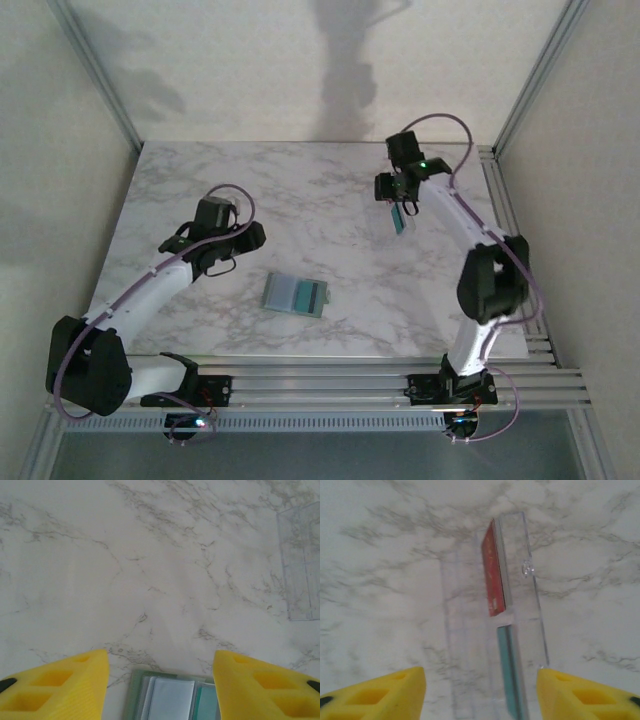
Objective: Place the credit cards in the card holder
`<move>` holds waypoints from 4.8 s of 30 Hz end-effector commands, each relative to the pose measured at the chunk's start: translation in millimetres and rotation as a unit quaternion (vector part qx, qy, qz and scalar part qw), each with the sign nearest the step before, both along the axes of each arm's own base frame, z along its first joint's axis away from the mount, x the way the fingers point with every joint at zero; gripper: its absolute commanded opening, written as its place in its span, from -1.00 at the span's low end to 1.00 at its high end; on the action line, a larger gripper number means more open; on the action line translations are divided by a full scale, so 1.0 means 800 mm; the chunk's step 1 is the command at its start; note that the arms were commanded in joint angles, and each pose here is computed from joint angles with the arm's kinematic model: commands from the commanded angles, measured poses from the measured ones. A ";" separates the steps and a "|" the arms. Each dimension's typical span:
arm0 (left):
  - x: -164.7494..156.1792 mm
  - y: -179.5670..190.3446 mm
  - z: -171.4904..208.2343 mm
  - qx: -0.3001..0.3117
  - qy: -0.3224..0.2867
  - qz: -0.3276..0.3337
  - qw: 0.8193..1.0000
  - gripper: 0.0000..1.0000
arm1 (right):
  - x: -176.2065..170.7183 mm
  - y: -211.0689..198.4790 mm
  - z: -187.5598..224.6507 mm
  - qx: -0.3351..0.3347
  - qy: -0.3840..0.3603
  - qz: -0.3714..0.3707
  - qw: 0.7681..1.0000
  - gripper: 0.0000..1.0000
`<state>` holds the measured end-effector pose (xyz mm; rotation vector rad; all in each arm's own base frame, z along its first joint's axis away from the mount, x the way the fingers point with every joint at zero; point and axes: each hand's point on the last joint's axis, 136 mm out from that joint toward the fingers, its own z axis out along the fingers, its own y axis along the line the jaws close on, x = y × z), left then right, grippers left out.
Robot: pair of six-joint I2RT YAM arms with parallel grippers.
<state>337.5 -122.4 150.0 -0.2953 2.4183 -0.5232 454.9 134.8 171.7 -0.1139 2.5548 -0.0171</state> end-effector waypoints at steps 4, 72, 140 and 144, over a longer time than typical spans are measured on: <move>-0.026 0.020 -0.007 0.016 0.000 0.015 1.000 0.18 | 0.040 -0.026 -0.028 -0.138 0.036 0.021 0.990 0.30; -0.029 -0.062 0.063 -0.196 -0.048 -0.078 0.976 0.10 | 0.034 -0.006 0.057 -0.035 -0.031 -0.015 0.999 -1.00; 0.033 -0.154 0.139 -0.411 -0.101 -0.188 0.886 -0.92 | -0.168 0.241 0.106 0.603 0.030 0.183 0.776 -0.72; 0.028 -0.148 0.131 -0.400 -0.098 -0.194 0.890 -1.00 | -0.184 0.244 0.098 0.591 0.057 0.212 0.776 -0.03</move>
